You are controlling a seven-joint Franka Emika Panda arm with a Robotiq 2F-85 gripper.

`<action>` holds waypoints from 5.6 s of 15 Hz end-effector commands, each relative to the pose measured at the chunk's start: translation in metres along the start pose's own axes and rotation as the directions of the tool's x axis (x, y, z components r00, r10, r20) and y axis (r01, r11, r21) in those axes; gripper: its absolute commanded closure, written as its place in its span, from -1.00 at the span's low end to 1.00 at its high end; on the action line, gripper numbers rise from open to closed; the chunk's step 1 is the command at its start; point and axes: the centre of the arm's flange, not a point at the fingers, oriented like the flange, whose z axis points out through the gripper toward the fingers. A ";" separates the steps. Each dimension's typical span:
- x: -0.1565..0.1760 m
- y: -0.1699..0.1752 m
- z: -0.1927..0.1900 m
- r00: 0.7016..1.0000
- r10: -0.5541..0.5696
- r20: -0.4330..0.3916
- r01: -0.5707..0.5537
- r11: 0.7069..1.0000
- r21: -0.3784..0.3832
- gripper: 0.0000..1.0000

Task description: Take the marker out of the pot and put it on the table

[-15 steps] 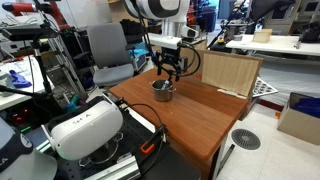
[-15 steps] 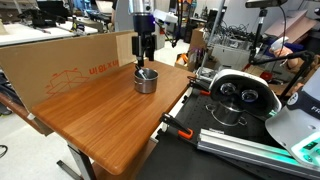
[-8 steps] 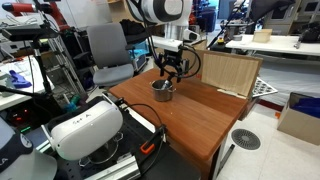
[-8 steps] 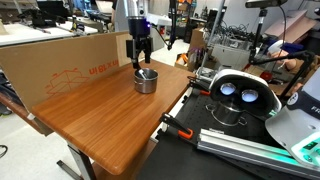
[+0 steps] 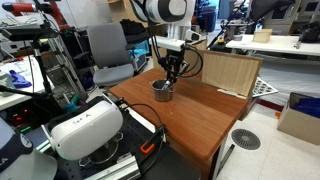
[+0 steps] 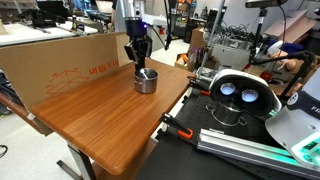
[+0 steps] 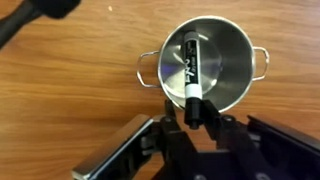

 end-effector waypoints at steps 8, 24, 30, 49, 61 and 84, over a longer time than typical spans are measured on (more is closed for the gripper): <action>-0.004 0.011 -0.011 1.000 -0.008 0.030 0.008 1.000 -0.009 0.90; -0.037 -0.069 -0.100 0.985 -0.171 0.009 0.169 0.982 0.084 0.90; -0.017 -0.128 -0.070 0.965 -0.234 0.120 0.224 0.971 0.087 0.90; 0.084 -0.119 0.036 0.904 -0.093 0.418 0.065 0.995 0.082 0.90; 0.112 -0.128 0.089 0.866 -0.017 0.499 0.022 1.000 -0.005 -0.02; 0.067 -0.164 -0.035 0.953 -0.150 0.264 0.156 0.988 -0.003 -1.00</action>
